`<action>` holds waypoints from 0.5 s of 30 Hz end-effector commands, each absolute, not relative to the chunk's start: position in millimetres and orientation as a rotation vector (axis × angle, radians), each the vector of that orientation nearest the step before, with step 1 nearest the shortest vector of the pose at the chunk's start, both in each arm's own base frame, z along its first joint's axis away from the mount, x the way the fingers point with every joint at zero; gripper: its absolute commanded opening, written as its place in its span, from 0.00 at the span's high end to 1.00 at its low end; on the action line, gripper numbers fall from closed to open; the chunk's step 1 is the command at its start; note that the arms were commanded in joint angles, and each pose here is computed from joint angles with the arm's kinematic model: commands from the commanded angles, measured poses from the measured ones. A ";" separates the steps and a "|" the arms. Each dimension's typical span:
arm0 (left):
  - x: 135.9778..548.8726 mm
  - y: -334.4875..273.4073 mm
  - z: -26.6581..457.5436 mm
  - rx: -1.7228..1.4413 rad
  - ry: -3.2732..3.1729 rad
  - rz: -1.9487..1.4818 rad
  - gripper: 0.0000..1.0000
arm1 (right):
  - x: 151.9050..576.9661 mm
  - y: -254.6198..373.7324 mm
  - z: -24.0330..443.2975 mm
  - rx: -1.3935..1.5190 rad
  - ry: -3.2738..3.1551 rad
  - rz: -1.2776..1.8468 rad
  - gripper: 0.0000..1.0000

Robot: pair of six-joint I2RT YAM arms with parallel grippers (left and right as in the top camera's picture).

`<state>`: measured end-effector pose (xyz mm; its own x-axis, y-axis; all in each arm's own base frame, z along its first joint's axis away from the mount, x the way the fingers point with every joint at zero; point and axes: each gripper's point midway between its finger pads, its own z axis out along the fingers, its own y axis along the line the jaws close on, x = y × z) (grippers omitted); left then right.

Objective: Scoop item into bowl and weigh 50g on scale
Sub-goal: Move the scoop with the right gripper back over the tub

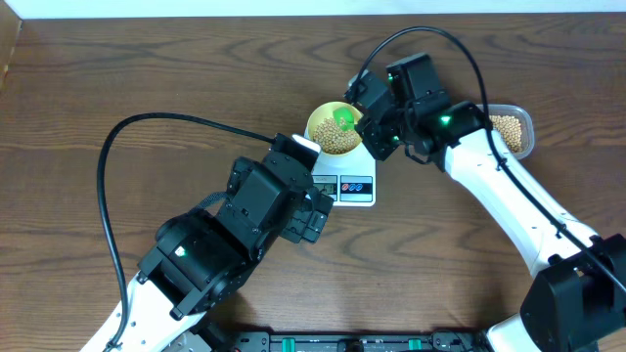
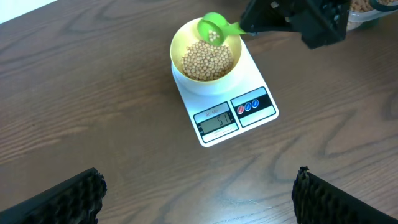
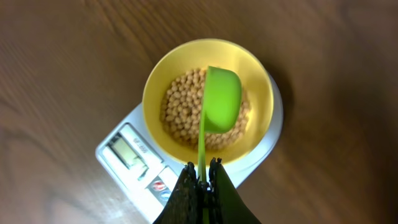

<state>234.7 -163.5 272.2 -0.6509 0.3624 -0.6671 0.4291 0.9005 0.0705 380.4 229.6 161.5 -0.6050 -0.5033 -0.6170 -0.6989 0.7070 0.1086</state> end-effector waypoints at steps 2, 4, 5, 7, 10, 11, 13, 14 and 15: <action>236.2 -161.5 273.6 0.553 2.342 -0.110 0.02 | 386.4 214.2 176.9 -0.613 2.445 0.706 0.99; 236.2 -161.5 273.6 0.553 2.342 -0.110 0.02 | 389.7 203.4 175.1 -0.496 2.482 0.843 0.99; 236.2 -161.5 273.6 0.552 2.342 -0.110 0.02 | 390.2 200.8 175.4 -0.459 2.486 0.922 0.99; 236.2 -161.5 273.6 0.553 2.342 -0.110 0.02 | 389.9 198.4 178.2 -0.412 2.472 1.101 0.99; 236.2 -161.5 273.6 0.552 2.342 -0.110 0.02 | 388.7 195.5 193.2 -0.398 2.374 1.384 0.99; 236.2 -161.5 273.6 0.553 2.342 -0.110 0.02 | 389.1 193.5 200.3 -0.403 2.330 1.451 0.99; 236.2 -161.5 273.6 0.552 2.342 -0.110 0.02 | 392.6 185.6 213.3 -0.410 2.248 1.529 0.99; 236.2 -161.5 273.6 0.552 2.342 -0.110 0.02 | 394.7 180.8 217.9 -0.406 2.221 1.548 0.99; 236.2 -161.5 273.6 0.552 2.342 -0.110 0.02 | 397.8 174.2 222.9 -0.390 2.195 1.568 0.99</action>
